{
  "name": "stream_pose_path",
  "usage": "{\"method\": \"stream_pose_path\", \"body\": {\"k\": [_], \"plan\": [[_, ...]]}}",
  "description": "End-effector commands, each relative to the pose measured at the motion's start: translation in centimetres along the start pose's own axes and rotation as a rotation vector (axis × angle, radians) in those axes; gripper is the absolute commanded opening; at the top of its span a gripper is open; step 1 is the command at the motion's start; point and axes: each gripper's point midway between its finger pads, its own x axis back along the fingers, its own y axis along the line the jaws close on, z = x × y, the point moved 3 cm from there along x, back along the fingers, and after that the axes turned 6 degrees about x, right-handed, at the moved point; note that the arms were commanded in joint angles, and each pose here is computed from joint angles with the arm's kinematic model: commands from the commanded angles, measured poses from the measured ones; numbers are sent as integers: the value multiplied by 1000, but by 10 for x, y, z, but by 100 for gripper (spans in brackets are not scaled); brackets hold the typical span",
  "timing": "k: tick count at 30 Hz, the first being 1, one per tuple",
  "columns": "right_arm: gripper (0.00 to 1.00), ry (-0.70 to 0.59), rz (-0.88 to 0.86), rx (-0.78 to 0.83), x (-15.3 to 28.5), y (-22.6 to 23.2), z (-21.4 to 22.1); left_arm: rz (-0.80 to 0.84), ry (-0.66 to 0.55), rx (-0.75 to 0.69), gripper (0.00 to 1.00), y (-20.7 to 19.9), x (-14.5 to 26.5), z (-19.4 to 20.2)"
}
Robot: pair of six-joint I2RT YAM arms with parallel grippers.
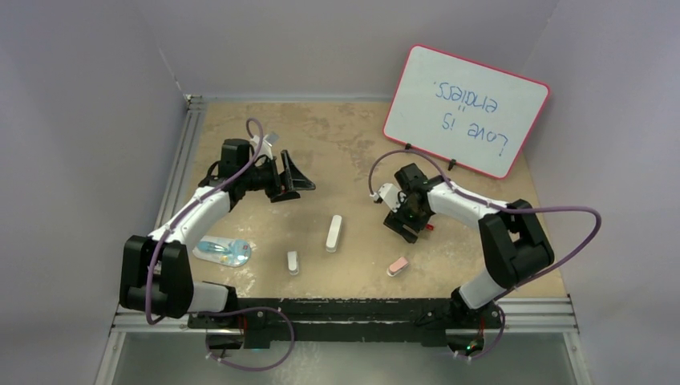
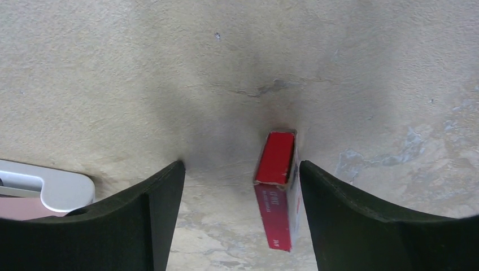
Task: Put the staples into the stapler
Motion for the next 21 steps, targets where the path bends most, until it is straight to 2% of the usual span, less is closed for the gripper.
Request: {"method": "stream_pose_path", "body": {"k": [1,8,12,18,21], "plan": [[79,-6,71,17,13,-11,1,16,-7,-43,80,-1,-1,-2],[80,-30,126,-13,22,-20,8,10,-4,-36,80,1,-2,-1],[80,-55,82,-3,25,-16,5,8,-1,-31,80,2,-2,-1],[85,-63,30,-11,20,-9,3,10,4,-30,80,2,-2,0],[82,-70,-6,-7,18,-6,-1,15,4,-35,80,0,-2,0]]}}
